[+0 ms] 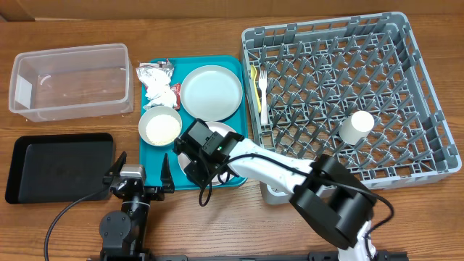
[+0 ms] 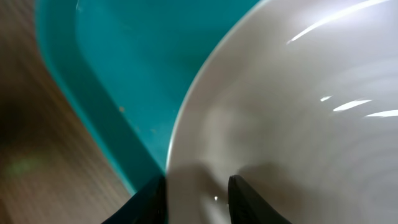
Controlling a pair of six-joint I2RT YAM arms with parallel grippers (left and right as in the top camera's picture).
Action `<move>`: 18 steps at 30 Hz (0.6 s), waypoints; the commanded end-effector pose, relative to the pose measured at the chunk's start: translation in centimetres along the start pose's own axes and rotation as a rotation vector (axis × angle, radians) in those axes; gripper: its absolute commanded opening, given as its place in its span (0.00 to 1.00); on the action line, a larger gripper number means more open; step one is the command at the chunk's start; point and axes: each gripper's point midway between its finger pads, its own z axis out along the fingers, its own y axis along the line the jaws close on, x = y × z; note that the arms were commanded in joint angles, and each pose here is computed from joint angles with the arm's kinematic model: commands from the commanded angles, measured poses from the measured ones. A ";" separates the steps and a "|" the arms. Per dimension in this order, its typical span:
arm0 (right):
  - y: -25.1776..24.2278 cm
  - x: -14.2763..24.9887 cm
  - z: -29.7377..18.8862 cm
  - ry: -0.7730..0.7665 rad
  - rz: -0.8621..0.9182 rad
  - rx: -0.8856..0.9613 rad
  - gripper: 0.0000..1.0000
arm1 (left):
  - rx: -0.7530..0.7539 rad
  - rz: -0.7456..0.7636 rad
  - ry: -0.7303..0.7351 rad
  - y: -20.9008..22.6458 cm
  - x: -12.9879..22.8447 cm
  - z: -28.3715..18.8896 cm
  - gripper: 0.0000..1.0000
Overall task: Sort waste into correct bins and load items into the dishwasher rack
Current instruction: 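Grip the white plate's edge with the right gripper and lift it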
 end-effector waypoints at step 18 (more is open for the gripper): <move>-0.4 -0.4 0.4 0.022 -0.008 0.055 0.19 | 0.005 0.019 0.001 0.0 0.1 0.0 1.00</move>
